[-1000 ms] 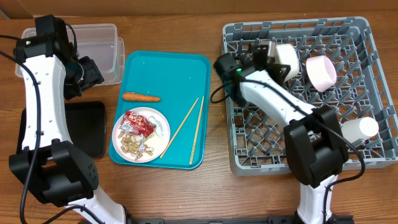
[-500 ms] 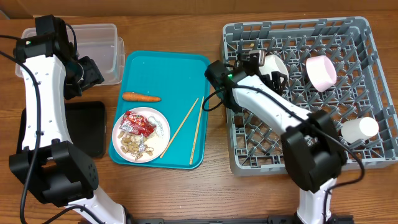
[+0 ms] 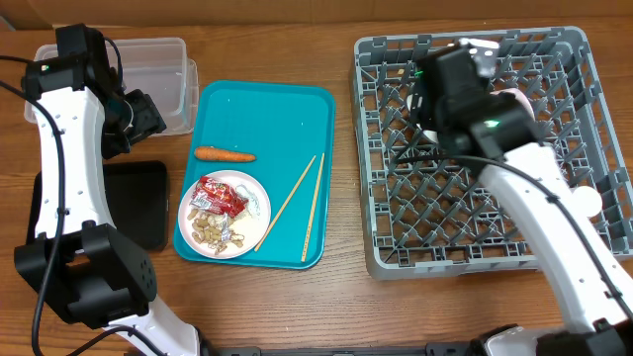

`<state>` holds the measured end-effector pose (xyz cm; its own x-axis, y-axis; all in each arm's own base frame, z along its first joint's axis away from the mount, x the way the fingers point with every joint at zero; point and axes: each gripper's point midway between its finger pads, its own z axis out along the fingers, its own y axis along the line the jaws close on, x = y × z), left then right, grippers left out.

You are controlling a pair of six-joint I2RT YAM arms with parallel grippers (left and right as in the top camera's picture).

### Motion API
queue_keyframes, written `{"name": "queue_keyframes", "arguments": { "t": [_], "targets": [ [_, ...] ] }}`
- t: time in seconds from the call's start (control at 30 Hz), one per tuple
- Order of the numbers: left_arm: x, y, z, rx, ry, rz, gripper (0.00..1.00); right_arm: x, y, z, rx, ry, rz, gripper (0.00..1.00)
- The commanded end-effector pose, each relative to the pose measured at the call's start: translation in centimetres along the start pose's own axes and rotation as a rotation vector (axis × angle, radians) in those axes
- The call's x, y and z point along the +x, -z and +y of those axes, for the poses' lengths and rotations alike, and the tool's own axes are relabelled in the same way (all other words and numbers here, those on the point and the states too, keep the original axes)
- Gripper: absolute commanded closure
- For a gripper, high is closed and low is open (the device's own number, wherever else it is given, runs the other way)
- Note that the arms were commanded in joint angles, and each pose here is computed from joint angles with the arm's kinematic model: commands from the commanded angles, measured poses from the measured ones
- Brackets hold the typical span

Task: Sort waste into correct bins and load items into the dishwasher
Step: 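Raise the right gripper and move it back over the rack center, then reach the left gripper to the orange carrot on the tray and grasp it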

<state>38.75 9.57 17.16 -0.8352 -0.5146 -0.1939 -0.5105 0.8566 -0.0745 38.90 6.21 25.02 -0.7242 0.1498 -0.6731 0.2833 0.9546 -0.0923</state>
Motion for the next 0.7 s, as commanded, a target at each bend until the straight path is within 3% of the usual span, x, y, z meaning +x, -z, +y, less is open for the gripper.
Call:
{"name": "queue_keyframes", "arguments": {
  "t": [0.0, 0.37, 0.57, 0.63, 0.67],
  "targets": [
    [-0.5, 1.8, -0.7, 0.029, 0.005, -0.05, 0.32, 1.8, 0.9, 2.9, -0.306, 0.053, 0.144, 0.0],
    [2.2, 1.8, -7.0, 0.078, -0.174, -0.027, 0.31, 3.1, 2.0, 4.7, -0.545, 0.045, 0.258, 0.0],
    [4.3, 0.9, -9.9, 0.083, -0.26, 0.017, 0.21, 3.4, 2.1, 4.7, -0.541, 0.049, 0.268, 0.0],
    [5.3, 0.3, -10.6, 0.078, -0.178, 0.061, 0.18, 3.4, 2.1, 4.7, -0.541, 0.049, 0.268, 0.0],
    [5.7, 0.1, -10.8, 0.079, -0.147, 0.08, 0.11, 3.4, 2.1, 4.7, -0.541, 0.049, 0.269, 0.0]
  ]
}}
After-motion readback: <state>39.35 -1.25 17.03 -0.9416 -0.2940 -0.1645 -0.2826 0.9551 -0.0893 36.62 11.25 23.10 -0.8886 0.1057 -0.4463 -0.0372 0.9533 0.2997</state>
